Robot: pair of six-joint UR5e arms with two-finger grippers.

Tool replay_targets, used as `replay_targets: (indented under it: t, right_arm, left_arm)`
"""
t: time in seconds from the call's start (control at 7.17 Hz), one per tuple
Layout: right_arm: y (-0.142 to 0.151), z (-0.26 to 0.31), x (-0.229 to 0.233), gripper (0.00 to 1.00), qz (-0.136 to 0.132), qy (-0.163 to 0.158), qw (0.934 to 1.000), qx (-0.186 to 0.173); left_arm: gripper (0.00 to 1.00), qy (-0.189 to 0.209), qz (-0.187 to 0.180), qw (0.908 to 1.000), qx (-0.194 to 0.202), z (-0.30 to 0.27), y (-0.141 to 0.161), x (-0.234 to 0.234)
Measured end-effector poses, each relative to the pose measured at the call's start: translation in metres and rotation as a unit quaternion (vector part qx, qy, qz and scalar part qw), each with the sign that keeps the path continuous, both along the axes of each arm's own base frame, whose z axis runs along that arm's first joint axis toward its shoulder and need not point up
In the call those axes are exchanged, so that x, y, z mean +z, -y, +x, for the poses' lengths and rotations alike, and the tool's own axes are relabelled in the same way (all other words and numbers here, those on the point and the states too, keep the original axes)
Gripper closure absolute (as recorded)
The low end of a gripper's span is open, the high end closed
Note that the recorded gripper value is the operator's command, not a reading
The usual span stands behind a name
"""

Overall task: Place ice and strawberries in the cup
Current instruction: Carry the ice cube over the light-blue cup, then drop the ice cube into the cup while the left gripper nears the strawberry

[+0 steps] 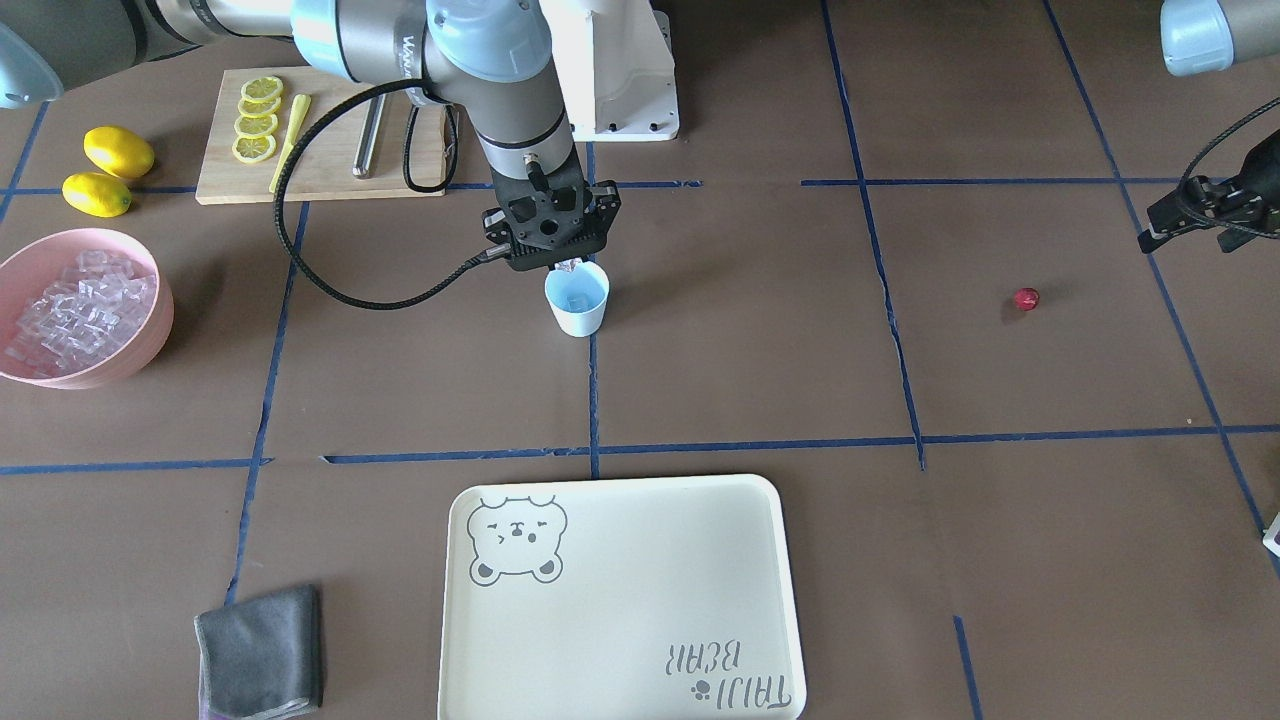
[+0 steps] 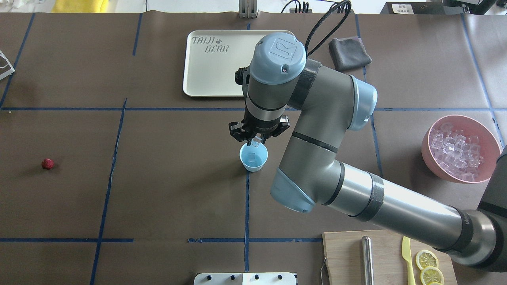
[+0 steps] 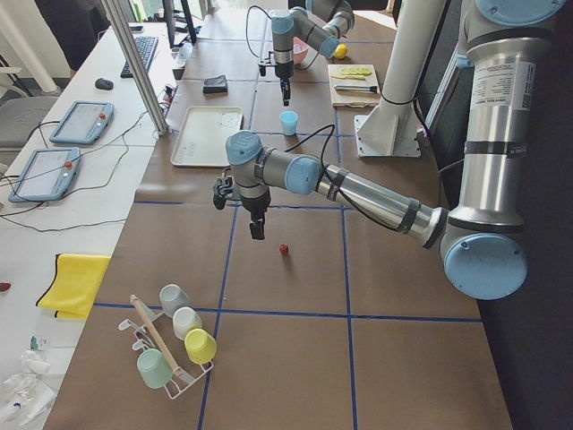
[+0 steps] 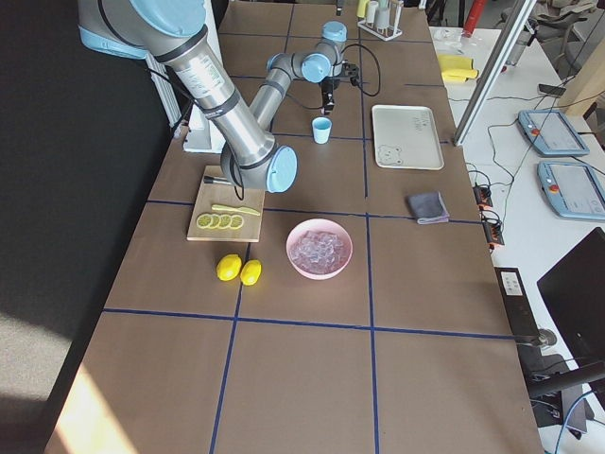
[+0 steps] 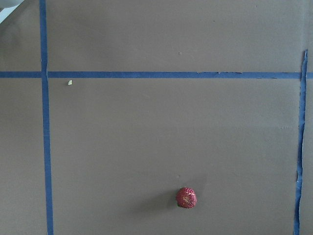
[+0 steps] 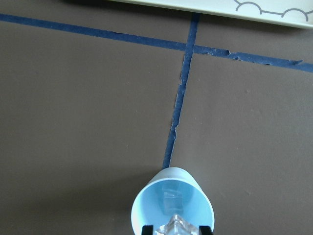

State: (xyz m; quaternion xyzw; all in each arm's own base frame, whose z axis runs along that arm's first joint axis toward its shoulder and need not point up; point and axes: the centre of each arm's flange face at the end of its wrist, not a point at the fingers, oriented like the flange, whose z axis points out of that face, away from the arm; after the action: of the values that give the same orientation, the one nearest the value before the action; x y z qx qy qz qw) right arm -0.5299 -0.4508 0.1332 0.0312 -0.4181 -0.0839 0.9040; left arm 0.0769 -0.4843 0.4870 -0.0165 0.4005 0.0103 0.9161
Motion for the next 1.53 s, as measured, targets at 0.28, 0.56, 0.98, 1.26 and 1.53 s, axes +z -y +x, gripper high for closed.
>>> replay_targets:
  t: [0.28,0.56,0.98,1.26,1.53]
  right_arm:
    - [0.004,-0.015,0.009,0.59,0.006,0.003,1.0000,0.002]
    - [0.002,-0.019,0.013,0.01,0.005,0.002,1.0000,-0.001]
    - [-0.003,-0.014,0.010,0.01,-0.019,0.001,0.9998,0.011]
    - [-0.014,0.007,-0.002,0.01,-0.030,-0.010,0.9994,0.014]
    - [-0.009,0.056,0.020,0.01,-0.022,-0.022,0.9993,0.019]
  left_arm:
    - [0.00,-0.008,0.001,1.0000,0.002,0.001,-0.001,-0.005]
    - [0.00,-0.011,0.000,0.9999,0.003,0.001,-0.002,-0.005]
    - [0.00,-0.011,-0.002,0.9999,0.003,0.002,-0.001,-0.003]
    - [0.00,-0.008,-0.005,0.9999,0.006,0.012,-0.001,-0.006]
    - [0.00,0.030,-0.022,0.9993,0.012,0.063,-0.010,-0.009]
